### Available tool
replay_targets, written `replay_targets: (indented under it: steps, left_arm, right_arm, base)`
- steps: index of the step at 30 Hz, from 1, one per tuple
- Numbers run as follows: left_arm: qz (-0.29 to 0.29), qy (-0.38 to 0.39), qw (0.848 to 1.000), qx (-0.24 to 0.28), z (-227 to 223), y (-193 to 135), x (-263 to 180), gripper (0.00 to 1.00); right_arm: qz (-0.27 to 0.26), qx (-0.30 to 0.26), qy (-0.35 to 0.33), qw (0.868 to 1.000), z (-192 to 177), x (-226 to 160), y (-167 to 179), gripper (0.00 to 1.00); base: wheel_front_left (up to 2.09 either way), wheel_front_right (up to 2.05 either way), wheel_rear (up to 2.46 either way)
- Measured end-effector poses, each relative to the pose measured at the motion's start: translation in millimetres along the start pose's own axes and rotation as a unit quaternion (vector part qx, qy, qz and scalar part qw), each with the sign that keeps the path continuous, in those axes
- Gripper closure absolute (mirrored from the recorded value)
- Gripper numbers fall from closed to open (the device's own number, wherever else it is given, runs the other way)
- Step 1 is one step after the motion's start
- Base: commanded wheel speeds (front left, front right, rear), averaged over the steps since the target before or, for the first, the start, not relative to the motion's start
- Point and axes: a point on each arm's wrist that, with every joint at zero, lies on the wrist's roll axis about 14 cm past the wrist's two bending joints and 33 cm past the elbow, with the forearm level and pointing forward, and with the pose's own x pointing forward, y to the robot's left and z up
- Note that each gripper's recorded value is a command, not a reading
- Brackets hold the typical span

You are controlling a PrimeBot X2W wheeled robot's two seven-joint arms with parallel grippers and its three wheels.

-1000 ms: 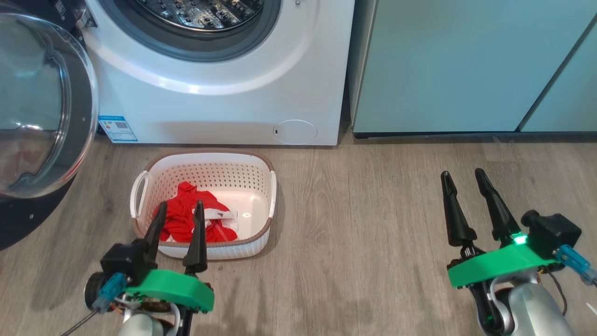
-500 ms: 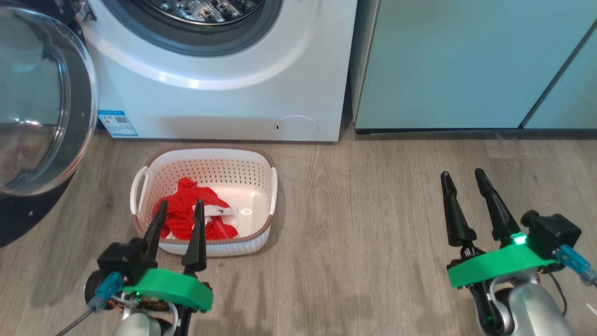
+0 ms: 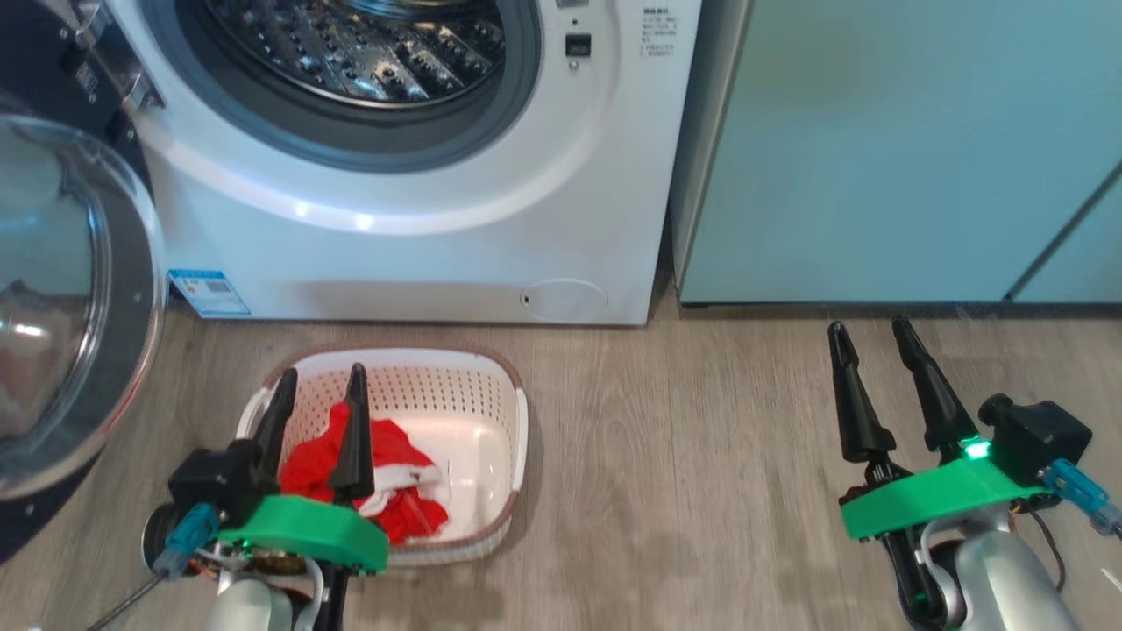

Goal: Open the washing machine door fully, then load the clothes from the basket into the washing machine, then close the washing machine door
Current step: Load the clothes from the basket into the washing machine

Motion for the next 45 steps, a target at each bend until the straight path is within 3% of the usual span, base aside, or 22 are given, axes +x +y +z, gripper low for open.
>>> replay_targets:
  steps: [8, 45]
  left_arm:
    - [-0.001, -0.006, 1.000, 0.000, 4.2, -0.2, 2.2, 0.00]
    - [0.009, 0.023, 1.000, 0.003, -15.0, 3.7, -1.3, 0.00]
  right_arm:
    - [0.002, 0.001, 0.001, 1.000, -0.8, 1.0, 1.4, 0.00]
    - [0.001, 0.001, 0.010, 1.000, -7.4, 2.5, 0.8, 0.00]
  base:
    - [1.00, -1.00, 0.00]
    - [0.00, 0.00, 0.00]
